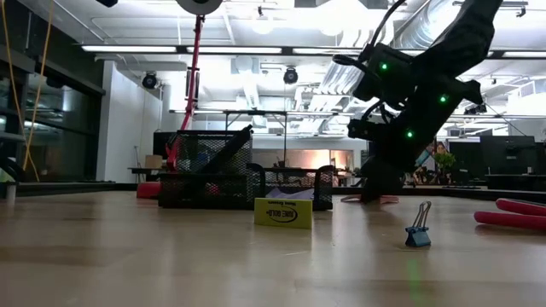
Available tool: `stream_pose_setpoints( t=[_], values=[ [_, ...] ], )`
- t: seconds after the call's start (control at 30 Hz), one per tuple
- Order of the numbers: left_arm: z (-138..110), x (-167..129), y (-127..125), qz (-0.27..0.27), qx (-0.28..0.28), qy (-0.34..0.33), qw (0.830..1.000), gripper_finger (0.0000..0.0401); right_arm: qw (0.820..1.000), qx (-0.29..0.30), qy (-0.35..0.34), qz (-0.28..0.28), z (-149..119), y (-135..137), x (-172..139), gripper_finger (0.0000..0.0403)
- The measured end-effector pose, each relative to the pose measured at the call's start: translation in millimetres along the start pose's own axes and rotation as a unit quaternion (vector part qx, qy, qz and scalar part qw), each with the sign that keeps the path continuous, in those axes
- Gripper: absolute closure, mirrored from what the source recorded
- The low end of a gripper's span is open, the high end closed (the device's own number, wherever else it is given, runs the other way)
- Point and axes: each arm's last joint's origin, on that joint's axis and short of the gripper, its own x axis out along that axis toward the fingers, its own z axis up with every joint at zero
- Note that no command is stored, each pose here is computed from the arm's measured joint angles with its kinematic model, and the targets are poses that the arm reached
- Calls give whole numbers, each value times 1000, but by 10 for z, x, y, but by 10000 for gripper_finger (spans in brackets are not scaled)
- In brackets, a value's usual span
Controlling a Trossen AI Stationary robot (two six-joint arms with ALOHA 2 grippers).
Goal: Pick and place office supplies into organizer
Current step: Put the pink sticky note into the desk organizer
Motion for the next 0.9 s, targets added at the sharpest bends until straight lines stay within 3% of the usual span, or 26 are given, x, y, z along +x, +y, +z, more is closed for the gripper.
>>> stream_pose_setpoints(
  t=[0.3,0.73,0.9],
  values=[
    [-1,0,4,2,2,0,1000,400,1000,15,13,5,16,-78,59,297],
    [-1,0,10,5,4,-3,1000,400,1000,16,20,7,12,-104,80,395],
    [0,0,10,5,4,-4,1000,400,1000,16,20,4,10,-106,81,398]
  ],
)
